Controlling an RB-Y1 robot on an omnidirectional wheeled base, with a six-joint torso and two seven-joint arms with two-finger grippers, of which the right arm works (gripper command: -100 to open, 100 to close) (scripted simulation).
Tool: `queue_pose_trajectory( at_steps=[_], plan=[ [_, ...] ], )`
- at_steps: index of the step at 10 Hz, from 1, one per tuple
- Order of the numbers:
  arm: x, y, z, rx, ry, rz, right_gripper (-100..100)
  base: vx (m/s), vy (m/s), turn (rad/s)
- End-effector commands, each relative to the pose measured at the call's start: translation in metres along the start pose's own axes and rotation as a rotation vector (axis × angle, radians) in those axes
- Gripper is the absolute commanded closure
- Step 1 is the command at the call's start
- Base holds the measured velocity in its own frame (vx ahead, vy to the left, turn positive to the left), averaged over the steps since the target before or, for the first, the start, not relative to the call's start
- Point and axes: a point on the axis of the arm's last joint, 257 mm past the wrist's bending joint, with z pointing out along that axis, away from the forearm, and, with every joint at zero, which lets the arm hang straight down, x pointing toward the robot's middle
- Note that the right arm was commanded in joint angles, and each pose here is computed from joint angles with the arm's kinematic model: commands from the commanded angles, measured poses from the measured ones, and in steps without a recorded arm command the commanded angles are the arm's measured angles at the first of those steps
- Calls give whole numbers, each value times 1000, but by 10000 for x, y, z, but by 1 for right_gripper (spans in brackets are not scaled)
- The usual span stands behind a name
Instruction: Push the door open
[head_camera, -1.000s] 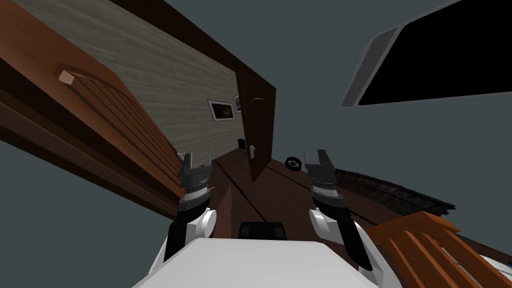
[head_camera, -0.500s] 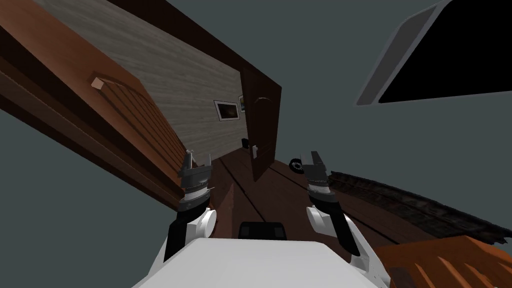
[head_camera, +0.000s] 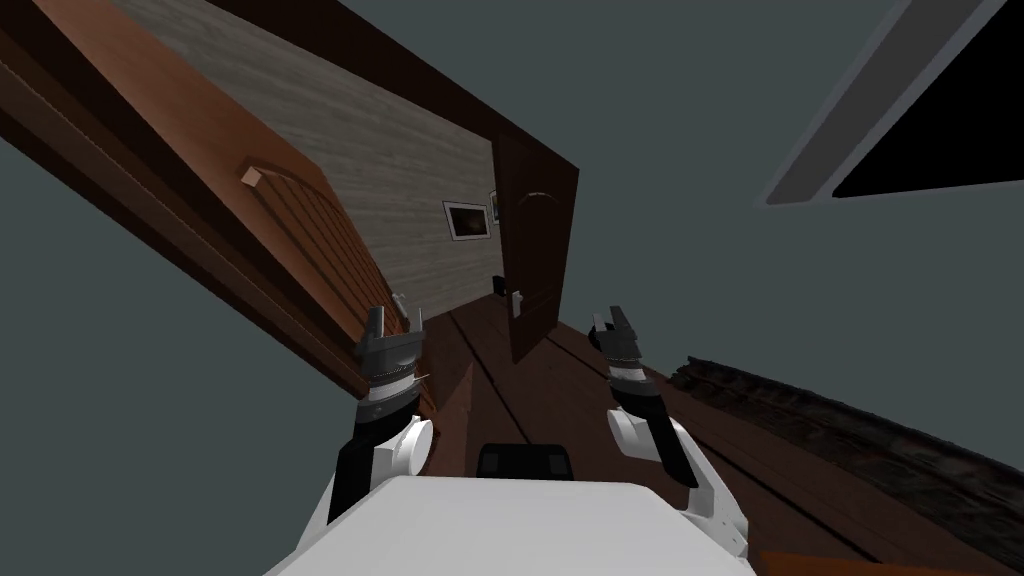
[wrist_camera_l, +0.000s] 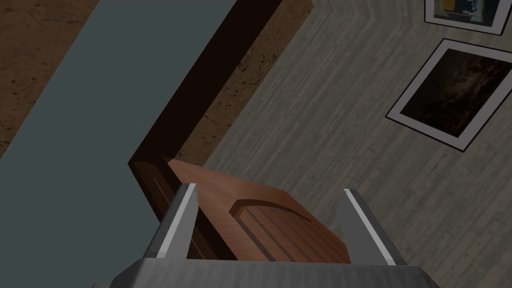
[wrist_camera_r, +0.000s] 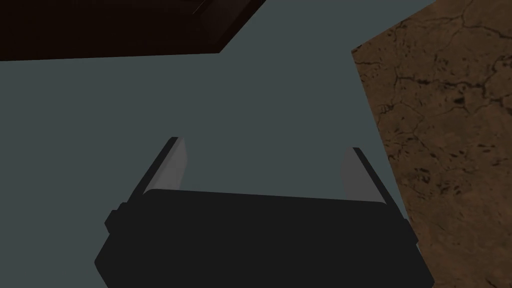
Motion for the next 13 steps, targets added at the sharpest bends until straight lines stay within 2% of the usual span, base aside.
queue_pose_trajectory(
  at_steps=[1,7,9,12,13],
  plan=[
    [17,-167,1,25,8,15,-100,27,-52,228],
    [48,-742,-13,115,33,63,-100,29,-68,194],
    [45,-884,-40,141,36,70,-100,13,-44,82],
    [37,-1168,-47,187,45,90,-100,18,-68,225],
    [33,-1206,-70,197,44,89,-100,15,-62,59]
  ],
)
